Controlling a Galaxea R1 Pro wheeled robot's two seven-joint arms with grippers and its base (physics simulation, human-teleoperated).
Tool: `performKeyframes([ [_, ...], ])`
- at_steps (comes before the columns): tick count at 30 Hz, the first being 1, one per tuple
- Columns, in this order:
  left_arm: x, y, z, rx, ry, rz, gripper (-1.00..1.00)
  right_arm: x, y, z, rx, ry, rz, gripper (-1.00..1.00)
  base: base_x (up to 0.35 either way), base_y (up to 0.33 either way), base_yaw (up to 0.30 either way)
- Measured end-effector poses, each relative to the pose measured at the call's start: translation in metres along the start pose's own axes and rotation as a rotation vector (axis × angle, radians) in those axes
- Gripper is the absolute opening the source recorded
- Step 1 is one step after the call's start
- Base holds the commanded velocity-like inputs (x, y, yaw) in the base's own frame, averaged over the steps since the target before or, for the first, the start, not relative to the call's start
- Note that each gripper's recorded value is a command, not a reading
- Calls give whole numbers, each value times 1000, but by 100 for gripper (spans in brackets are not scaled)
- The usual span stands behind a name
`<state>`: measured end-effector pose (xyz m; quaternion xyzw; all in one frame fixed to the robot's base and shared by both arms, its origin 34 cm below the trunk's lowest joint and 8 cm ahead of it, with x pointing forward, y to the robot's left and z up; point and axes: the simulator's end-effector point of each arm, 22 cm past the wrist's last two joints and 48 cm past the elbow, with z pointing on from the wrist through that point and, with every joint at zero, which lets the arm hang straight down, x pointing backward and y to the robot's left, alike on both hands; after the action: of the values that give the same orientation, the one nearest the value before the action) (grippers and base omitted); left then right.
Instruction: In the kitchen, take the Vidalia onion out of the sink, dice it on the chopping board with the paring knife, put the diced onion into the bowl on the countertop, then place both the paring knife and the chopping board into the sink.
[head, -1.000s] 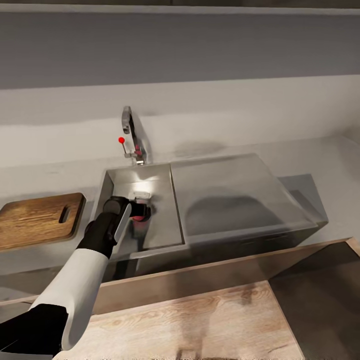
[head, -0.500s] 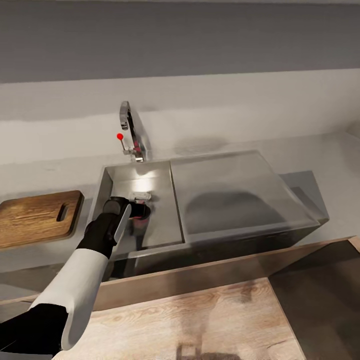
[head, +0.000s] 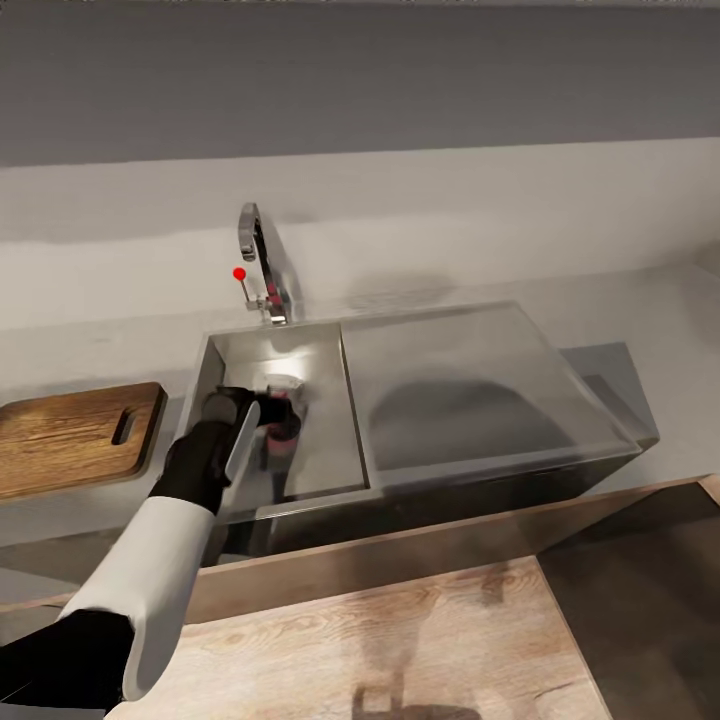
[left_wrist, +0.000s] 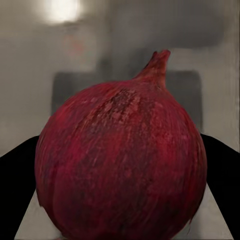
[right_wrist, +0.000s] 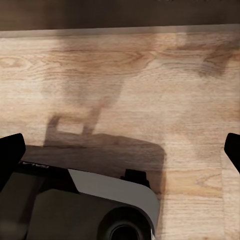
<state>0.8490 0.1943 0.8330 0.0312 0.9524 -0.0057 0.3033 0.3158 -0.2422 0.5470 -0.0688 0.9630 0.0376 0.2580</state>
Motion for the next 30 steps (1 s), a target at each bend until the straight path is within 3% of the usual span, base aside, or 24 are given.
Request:
performKeyframes([
  [10,-64,1,-46,1,-170,-6,-100,-6,-2,0,3,-12,-2,100,-45,19,0],
  [22,-109,13,-100,-14,-290,-12,-100,-12,-3,1,6,-28,-3,100,-58,35,0],
  [27,-118,42,-114,-39,-322,-90,-100,-12,-3,1,6,-28,-3,100,0,56,0],
  [30,-119,48,-116,-42,-327,-106,-100,-12,-3,1,6,-28,-3,100,0,13,0],
])
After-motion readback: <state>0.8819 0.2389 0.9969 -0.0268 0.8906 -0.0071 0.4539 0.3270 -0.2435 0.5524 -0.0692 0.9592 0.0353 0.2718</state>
